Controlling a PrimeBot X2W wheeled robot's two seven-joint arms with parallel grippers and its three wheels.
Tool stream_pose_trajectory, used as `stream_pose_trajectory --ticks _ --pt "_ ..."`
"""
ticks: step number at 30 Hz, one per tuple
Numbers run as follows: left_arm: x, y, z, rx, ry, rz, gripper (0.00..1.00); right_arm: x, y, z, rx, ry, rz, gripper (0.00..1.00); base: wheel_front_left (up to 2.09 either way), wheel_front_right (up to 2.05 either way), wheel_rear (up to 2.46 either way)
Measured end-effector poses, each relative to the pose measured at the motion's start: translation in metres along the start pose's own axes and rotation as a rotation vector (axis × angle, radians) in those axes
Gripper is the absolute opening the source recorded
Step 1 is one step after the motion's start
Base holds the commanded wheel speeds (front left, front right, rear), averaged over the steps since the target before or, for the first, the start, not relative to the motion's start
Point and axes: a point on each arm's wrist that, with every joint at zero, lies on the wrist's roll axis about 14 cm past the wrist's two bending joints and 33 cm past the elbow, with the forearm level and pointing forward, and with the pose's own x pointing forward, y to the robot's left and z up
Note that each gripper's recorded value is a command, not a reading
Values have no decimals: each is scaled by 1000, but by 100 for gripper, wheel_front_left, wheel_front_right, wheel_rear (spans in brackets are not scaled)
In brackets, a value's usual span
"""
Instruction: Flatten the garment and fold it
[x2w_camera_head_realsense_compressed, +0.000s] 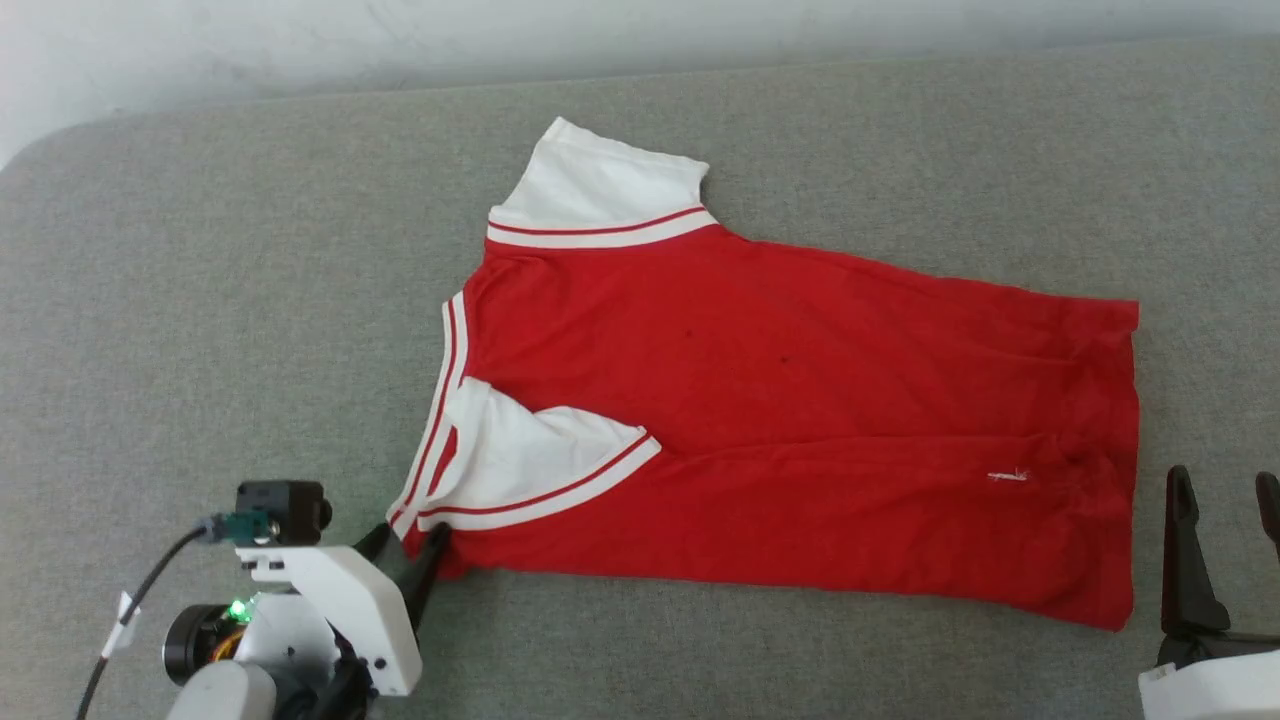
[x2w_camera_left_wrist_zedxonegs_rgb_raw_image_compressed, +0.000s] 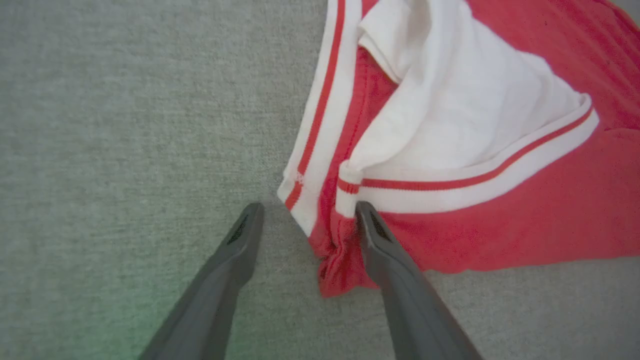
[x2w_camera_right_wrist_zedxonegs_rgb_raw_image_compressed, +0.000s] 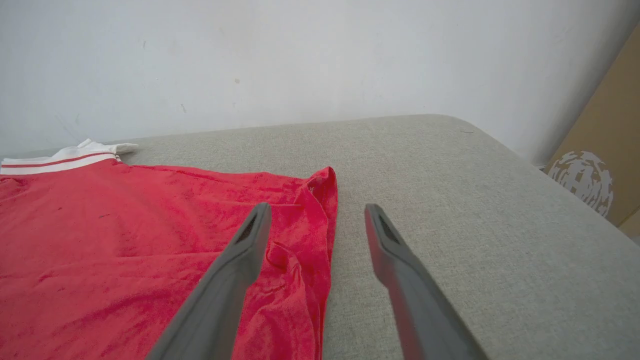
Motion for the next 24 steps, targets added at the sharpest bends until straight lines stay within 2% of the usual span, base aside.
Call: stream_pose_trajectory --ticks 2,8,17,24 --pt "2 0 1 -12 23 -1 0 2 0 0 0 1 0 100 0 0 0" --pt "4 -2 5 -38 17 -14 0 7 13 -10 -25 69 35 100 0 0 0" --pt "-2 -3 9 -44 -22 -15 0 -3 13 -65 64 483 32 100 0 0 0" --pt "-4 -4 8 -50 -27 -15 0 -12 5 -87 103 639 8 100 0 0 0"
